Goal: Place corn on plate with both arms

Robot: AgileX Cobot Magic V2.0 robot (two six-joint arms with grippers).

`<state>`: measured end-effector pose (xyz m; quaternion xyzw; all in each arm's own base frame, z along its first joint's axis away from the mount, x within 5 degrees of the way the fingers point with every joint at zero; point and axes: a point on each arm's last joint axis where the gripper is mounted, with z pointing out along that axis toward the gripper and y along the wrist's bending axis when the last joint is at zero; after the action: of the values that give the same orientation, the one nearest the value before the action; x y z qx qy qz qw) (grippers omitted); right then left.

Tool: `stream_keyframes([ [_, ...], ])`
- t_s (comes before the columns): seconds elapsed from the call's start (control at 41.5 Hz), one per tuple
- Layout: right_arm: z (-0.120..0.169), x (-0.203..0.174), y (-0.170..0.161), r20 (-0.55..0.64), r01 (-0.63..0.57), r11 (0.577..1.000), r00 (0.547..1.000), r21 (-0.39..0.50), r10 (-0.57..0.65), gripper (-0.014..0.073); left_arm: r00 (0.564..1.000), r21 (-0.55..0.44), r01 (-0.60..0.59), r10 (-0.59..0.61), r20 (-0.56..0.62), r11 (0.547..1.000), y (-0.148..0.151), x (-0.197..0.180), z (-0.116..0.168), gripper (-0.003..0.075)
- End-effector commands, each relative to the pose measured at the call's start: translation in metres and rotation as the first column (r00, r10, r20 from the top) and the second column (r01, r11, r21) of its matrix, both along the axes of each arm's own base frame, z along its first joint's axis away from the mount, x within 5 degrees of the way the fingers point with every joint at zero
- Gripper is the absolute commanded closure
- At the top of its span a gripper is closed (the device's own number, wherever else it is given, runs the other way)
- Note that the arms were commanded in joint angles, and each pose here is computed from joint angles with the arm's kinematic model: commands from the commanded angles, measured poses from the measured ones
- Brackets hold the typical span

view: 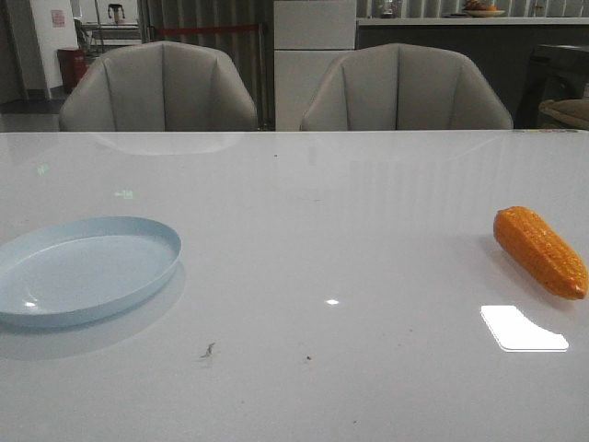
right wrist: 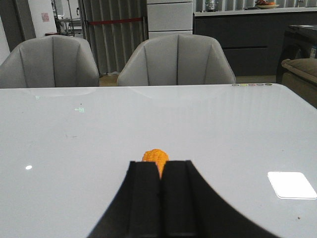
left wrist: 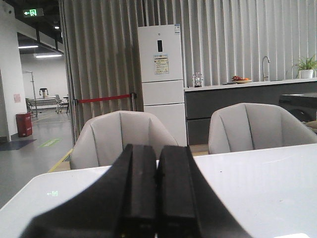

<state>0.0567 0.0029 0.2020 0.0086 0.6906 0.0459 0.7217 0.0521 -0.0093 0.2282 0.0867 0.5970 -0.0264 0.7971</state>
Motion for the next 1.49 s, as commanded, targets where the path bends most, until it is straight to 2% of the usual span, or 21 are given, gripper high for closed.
stream_keyframes([
  [0.0,0.016,-0.004,0.000,0.130,0.004,1.000,0.991,-0.002,-0.003,0.0538,0.998,-0.021,0.011,-0.010,0.054,1.000,0.000,-0.001,-0.005,0.0631],
  [0.313,0.017,-0.004,0.000,0.134,0.004,1.000,0.991,-0.002,-0.003,0.0538,0.998,-0.021,0.011,-0.009,0.056,1.000,0.000,-0.001,-0.004,0.0631],
  [0.458,0.022,-0.005,0.000,0.192,0.002,1.000,0.981,0.001,-0.002,0.0538,0.992,-0.034,0.012,-0.008,0.128,0.999,0.000,-0.004,0.003,0.0631],
  [0.602,0.036,-0.010,0.000,0.332,-0.002,1.000,0.943,0.007,0.000,0.0538,0.982,-0.044,0.015,-0.006,0.186,0.999,0.001,-0.008,0.020,0.0631],
  [0.819,0.077,-0.022,-0.001,0.402,-0.001,1.000,0.915,0.010,-0.003,0.0538,0.972,-0.047,0.016,-0.004,0.235,0.999,0.003,-0.018,0.053,0.0631],
  [0.987,0.116,-0.028,-0.001,0.360,0.004,1.000,0.933,0.009,-0.007,0.0538,0.970,-0.009,0.003,-0.001,0.243,1.000,0.004,-0.025,0.080,0.0631],
  [1.132,0.148,-0.019,-0.001,0.340,0.004,1.000,0.940,0.008,-0.007,0.0538,0.966,-0.012,0.003,0.000,0.260,1.000,0.003,-0.022,0.117,0.0631],
  [1.301,0.176,0.009,0.000,0.279,0.014,1.000,0.960,-0.026,-0.006,0.0538,0.991,0.011,0.001,-0.002,0.135,1.000,-0.003,0.013,0.151,0.0631],
  [1.469,0.162,0.055,0.002,0.086,0.014,0.997,0.996,-0.070,-0.008,0.0538,0.999,0.044,0.005,-0.003,-0.046,0.999,-0.013,0.066,0.149,0.0631],
])
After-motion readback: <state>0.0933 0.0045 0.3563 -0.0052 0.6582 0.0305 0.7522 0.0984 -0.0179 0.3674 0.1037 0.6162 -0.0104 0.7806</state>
